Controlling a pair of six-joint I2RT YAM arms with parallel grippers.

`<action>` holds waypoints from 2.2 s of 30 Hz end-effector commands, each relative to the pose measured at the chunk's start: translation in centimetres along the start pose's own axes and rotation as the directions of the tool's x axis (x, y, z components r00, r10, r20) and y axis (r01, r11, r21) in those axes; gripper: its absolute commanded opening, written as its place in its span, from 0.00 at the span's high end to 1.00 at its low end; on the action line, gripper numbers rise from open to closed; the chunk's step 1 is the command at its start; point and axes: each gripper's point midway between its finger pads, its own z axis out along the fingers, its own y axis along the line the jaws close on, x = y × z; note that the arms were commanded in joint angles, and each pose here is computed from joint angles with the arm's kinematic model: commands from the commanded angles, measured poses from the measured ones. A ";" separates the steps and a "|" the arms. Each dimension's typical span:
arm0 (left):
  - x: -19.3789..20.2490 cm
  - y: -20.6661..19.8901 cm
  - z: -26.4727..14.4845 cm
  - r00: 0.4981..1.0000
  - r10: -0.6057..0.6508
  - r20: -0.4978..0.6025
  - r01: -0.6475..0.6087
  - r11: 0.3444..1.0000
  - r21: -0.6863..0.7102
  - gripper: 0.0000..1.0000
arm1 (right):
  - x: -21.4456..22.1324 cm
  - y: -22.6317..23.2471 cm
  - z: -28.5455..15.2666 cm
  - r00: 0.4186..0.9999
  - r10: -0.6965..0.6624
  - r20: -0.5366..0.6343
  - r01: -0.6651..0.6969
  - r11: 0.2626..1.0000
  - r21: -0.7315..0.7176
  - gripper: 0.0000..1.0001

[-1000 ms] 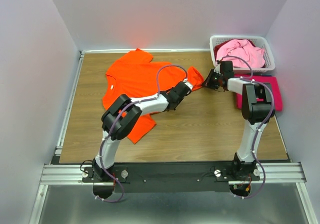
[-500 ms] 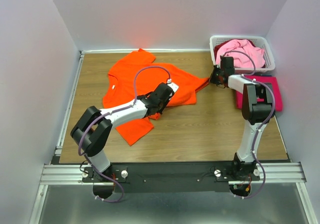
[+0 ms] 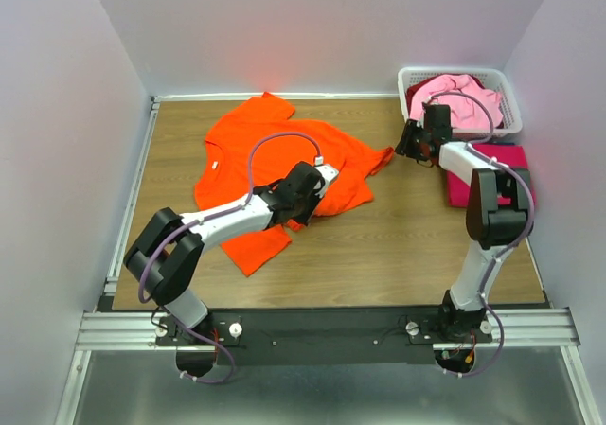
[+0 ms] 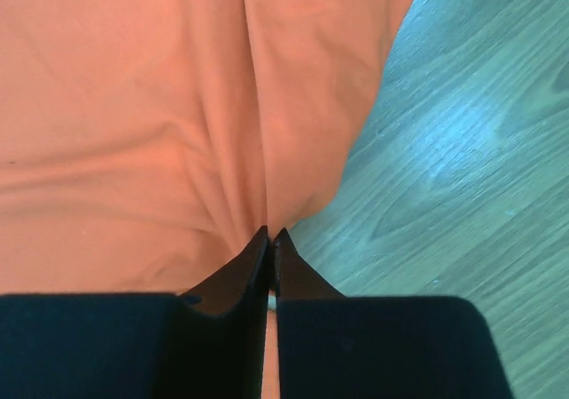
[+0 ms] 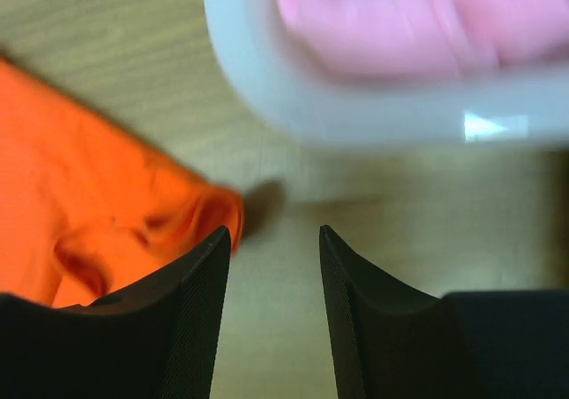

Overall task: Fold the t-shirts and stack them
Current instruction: Flatten the tshirt out

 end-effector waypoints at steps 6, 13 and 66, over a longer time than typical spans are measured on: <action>-3.4 0.1 -2.0 0.992 -0.066 0.107 0.068 0.998 -0.017 0.45 | 6.3 5.0 -7.0 0.991 0.058 -0.123 -0.079 0.981 -0.178 0.48; -4.7 2.4 -6.2 0.951 -0.204 0.232 0.226 0.971 -0.073 0.24 | 11.2 8.0 -7.1 0.983 -0.004 -0.183 -0.019 0.992 -0.126 0.42; 0.8 14.7 -16.0 0.694 -0.393 0.604 0.626 0.744 -0.235 0.25 | 16.2 5.9 -5.9 0.961 -0.093 -0.260 0.157 0.959 0.237 0.59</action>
